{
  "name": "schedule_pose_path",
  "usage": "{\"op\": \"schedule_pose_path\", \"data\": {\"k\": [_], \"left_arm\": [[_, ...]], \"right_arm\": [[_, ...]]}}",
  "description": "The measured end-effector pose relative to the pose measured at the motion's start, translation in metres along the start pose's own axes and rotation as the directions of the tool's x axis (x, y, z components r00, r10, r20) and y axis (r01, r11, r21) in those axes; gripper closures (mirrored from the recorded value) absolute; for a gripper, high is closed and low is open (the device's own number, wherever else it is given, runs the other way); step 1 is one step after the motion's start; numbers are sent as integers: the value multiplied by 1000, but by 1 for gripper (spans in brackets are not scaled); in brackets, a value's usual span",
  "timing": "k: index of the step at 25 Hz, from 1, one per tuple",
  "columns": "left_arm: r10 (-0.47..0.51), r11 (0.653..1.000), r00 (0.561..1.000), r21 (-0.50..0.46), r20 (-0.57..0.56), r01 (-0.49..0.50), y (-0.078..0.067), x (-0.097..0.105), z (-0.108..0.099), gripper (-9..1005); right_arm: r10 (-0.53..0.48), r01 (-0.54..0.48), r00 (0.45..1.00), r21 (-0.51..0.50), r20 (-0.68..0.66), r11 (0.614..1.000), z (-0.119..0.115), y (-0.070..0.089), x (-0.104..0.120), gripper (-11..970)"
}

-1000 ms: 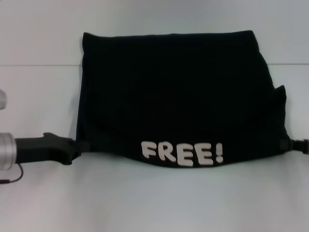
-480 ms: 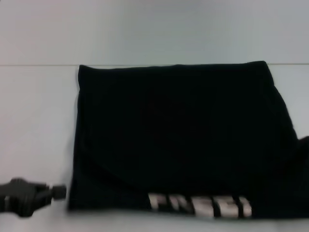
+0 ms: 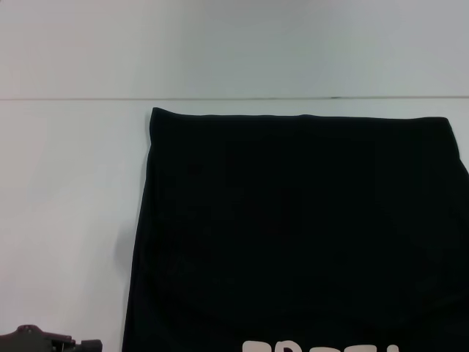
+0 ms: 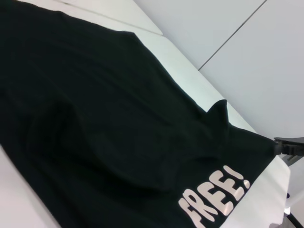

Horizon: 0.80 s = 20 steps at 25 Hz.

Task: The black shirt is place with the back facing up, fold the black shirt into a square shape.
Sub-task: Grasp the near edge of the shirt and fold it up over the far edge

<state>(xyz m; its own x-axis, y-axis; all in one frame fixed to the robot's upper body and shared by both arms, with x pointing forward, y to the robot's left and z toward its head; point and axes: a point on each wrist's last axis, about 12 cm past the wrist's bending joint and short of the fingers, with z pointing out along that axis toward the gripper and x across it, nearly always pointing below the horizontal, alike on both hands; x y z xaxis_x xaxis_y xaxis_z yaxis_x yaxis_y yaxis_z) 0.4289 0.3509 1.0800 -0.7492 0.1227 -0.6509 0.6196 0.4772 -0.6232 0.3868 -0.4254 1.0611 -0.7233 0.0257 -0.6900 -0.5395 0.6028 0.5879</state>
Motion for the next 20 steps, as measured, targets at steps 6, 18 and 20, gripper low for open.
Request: {"op": "schedule_pose_path", "data": {"k": [6,18,20], "left_arm": [[-19,1000,999,-20,-31,19,6,-10,4,996],[-94,994,991,-56,-93,89,17,-24,18,831],[-98,994,988,-59,-116,92,19,-25,24,763]], "right_arm": [[-21,20,999,-26,-26,999,12,-2,-9,899],[-31,30,999,-42,-25,999,22,-5,-22,899],[-35,34,999,-42,-25,999,24,-5,-24,898]]}}
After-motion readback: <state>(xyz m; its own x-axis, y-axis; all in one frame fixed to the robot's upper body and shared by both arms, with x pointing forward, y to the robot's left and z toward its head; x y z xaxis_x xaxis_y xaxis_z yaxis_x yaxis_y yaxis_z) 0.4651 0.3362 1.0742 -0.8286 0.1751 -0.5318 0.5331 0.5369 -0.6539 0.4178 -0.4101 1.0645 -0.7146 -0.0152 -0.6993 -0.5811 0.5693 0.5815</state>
